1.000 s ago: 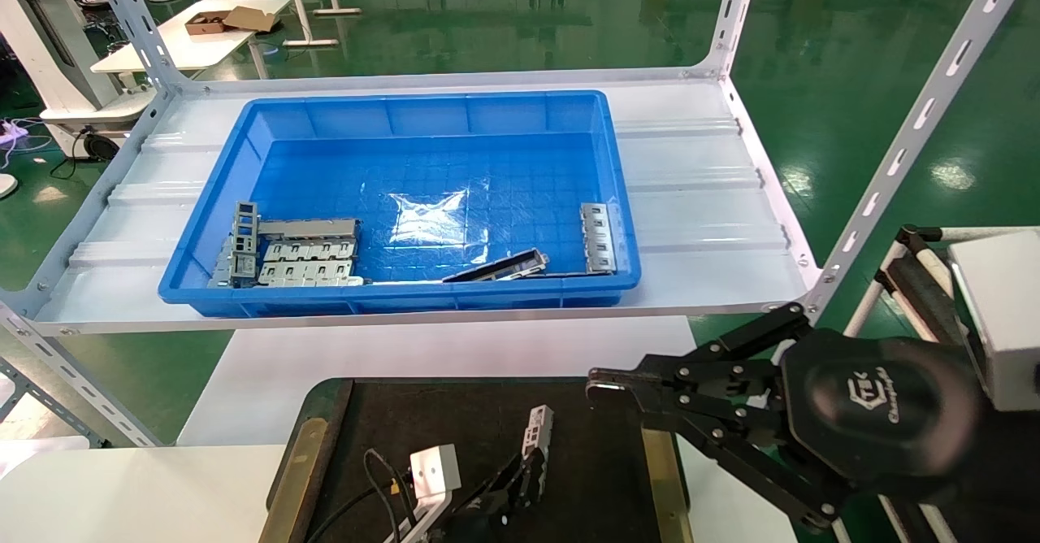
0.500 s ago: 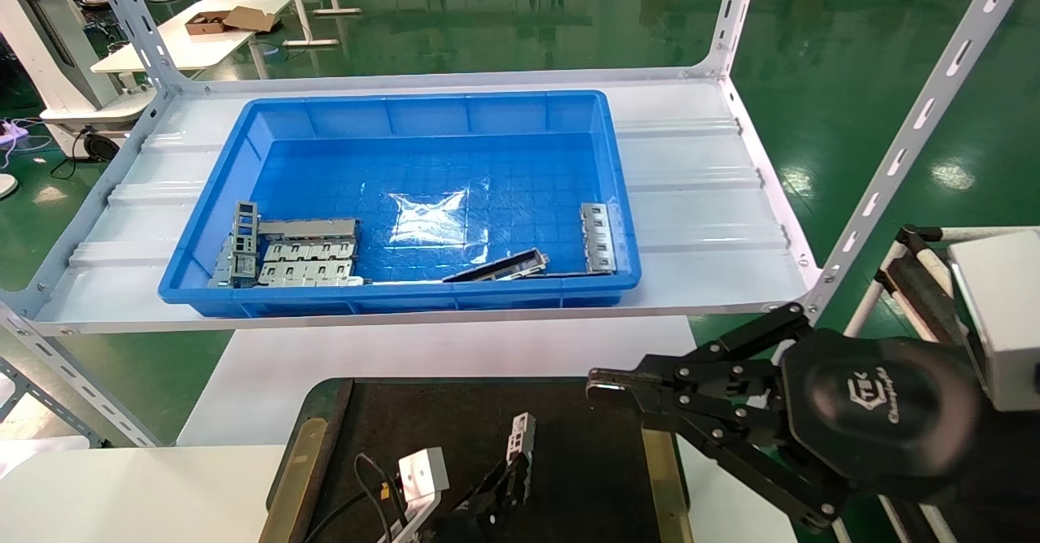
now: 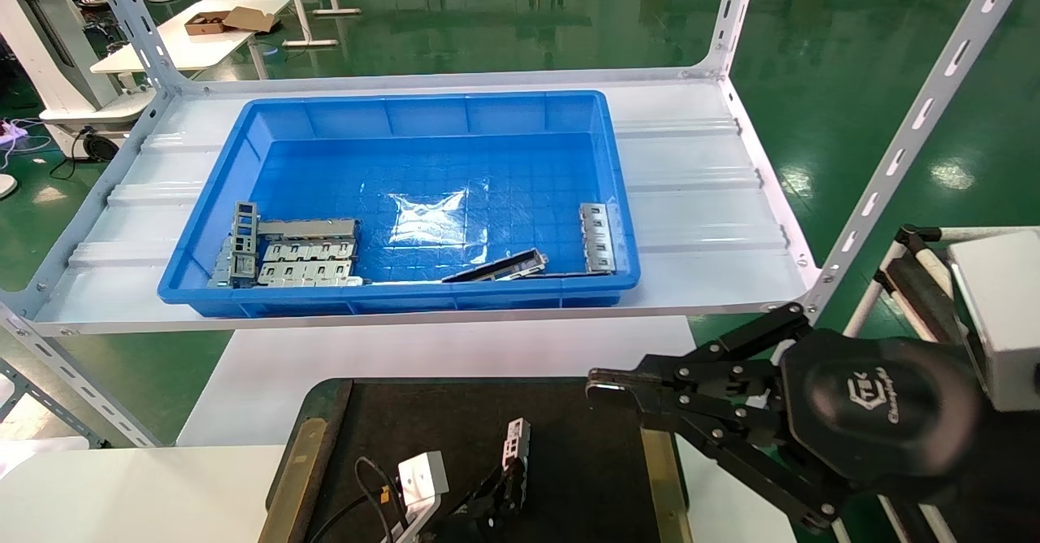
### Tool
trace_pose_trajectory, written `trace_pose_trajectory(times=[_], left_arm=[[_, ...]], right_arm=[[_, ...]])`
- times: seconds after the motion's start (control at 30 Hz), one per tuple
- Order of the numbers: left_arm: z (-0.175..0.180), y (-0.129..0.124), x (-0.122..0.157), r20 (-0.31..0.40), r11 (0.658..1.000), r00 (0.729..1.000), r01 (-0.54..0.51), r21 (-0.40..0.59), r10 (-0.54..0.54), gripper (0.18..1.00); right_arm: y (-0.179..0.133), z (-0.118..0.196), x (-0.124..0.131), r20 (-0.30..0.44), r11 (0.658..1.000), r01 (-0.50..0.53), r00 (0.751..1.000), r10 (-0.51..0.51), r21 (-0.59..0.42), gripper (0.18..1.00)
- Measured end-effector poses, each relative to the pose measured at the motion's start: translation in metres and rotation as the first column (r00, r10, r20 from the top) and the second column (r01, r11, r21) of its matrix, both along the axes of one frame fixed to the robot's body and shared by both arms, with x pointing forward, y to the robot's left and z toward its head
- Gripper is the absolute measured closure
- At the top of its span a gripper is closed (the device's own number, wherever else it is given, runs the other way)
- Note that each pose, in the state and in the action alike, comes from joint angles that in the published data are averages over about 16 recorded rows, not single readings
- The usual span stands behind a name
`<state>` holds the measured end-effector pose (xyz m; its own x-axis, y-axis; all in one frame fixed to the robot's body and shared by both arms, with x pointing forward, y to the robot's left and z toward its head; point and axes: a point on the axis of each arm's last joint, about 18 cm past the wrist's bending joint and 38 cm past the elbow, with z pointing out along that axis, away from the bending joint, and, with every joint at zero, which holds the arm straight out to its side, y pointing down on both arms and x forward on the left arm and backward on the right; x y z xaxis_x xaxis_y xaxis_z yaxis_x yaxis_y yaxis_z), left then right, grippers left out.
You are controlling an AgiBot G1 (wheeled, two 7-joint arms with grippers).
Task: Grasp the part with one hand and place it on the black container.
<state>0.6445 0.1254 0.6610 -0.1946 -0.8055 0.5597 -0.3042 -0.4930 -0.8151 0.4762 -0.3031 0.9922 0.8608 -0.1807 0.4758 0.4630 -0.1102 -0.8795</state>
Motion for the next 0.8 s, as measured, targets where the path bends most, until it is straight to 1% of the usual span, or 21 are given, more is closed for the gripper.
trace_pose_trajectory(times=[0.17, 0.37, 0.57, 0.7, 0.8], left_arm=[[-0.001, -0.001, 0.000, -0.006, 1.000, 1.000, -0.003, -0.004, 0.003, 0.860], [0.002, -0.006, 0.001, -0.006, 1.000, 1.000, 0.005, -0.015, -0.005, 0.842], [0.007, -0.010, 0.000, 0.006, 1.000, 1.000, 0.023, -0.017, -0.022, 0.799], [0.013, -0.012, -0.001, 0.025, 0.999, 0.998, 0.050, -0.010, -0.050, 0.760], [0.017, -0.011, -0.004, 0.045, 0.997, 0.996, 0.079, 0.001, -0.079, 0.707]], right_arm=[[0.000, 0.000, 0.000, 0.000, 1.000, 0.000, 1.000, 0.000, 0.000, 0.983], [0.000, 0.000, 0.000, 0.000, 1.000, 0.000, 1.000, 0.000, 0.000, 0.960], [0.000, 0.000, 0.000, 0.000, 1.000, 0.000, 1.000, 0.000, 0.000, 0.910], [0.000, 0.000, 0.000, 0.000, 1.000, 0.000, 1.000, 0.000, 0.000, 0.847], [0.000, 0.000, 0.000, 0.000, 1.000, 0.000, 1.000, 0.000, 0.000, 0.801]])
